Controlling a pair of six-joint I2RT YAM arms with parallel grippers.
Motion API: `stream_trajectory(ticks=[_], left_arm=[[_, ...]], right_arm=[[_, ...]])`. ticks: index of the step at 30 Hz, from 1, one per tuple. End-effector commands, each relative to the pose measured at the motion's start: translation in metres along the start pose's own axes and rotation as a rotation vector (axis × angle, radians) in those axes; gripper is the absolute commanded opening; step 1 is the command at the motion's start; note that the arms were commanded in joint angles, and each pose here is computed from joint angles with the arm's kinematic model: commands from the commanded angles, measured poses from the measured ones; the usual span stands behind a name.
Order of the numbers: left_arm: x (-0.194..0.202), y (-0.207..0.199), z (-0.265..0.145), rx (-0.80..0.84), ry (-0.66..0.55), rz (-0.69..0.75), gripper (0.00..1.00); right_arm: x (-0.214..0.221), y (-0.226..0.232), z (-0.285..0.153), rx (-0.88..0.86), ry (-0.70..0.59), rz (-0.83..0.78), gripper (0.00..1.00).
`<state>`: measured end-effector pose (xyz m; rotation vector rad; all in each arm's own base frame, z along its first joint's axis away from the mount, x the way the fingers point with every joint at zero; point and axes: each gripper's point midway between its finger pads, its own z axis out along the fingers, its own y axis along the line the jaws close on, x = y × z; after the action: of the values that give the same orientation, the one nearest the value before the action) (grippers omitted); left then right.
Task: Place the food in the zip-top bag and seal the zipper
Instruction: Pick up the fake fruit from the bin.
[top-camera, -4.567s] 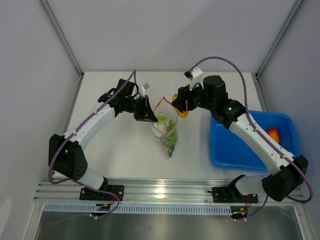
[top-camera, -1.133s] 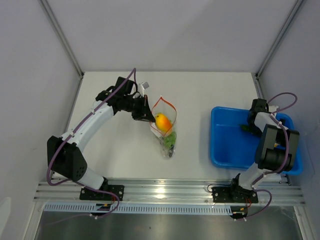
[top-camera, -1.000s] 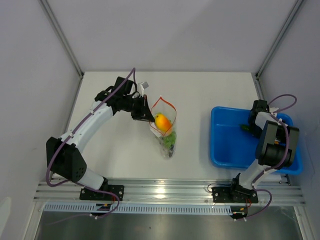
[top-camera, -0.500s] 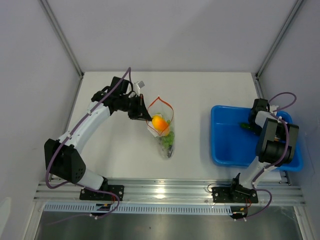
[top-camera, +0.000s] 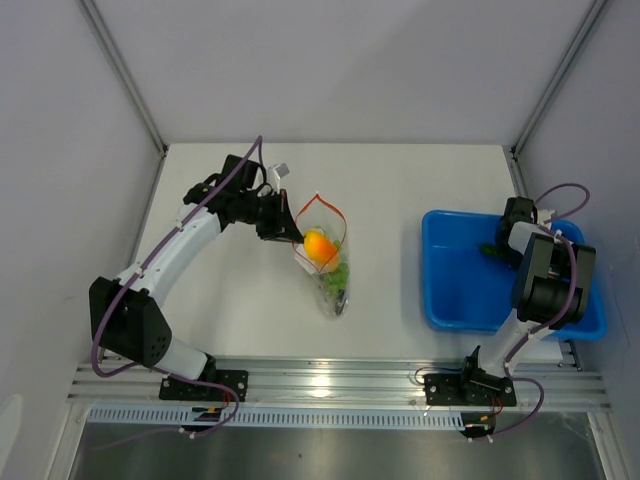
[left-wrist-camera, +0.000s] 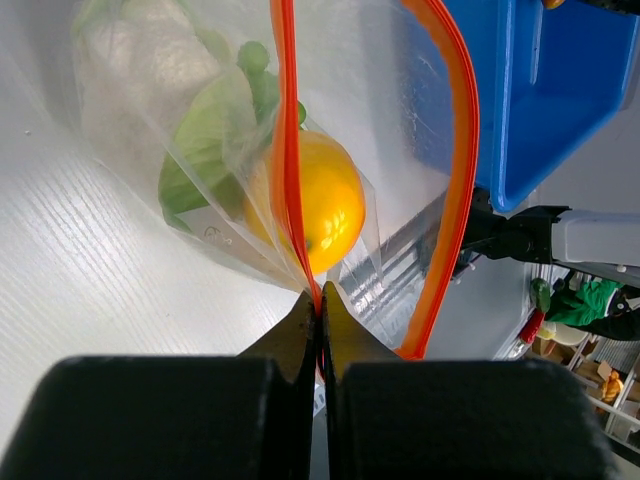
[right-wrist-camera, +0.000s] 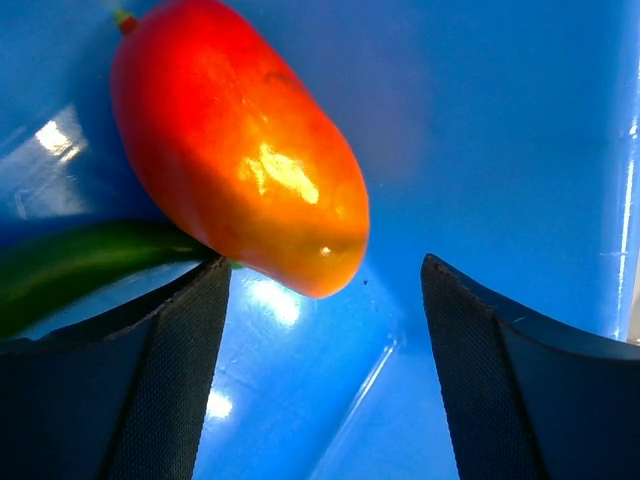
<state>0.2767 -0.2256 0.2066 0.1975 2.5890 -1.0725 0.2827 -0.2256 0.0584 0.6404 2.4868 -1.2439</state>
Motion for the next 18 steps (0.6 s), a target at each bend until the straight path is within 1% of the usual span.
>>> stream_trajectory(ticks=[1, 8, 13, 16, 17, 18], left_arm=[[-0.005, -0.009, -0.008, 0.038, -0.037, 0.028, 0.01], [-0.003, -0.008, -0.010, 0.030, -0.040, 0.028, 0.01], [0.002, -0.003, -0.009, 0.019, -0.035, 0.020, 0.01], [0.004, -0.002, -0.008, 0.017, -0.033, 0.013, 0.00], [0.005, -0.001, -0.008, 0.018, -0.031, 0.012, 0.01], [0.005, -0.002, -0.008, 0.018, -0.032, 0.011, 0.00]], right_arm=[[-0.018, 0.003, 0.005, 0.043, -0.040, 0.039, 0.79], [-0.026, 0.016, 0.008, -0.009, -0.044, 0.046, 0.78], [-0.021, 0.025, 0.013, -0.046, -0.041, 0.020, 0.74], [-0.017, 0.030, 0.015, -0.074, -0.032, 0.015, 0.64], [-0.016, 0.031, 0.015, -0.075, -0.033, 0.011, 0.59], [-0.015, 0.030, 0.016, -0.074, -0.035, 0.009, 0.51]])
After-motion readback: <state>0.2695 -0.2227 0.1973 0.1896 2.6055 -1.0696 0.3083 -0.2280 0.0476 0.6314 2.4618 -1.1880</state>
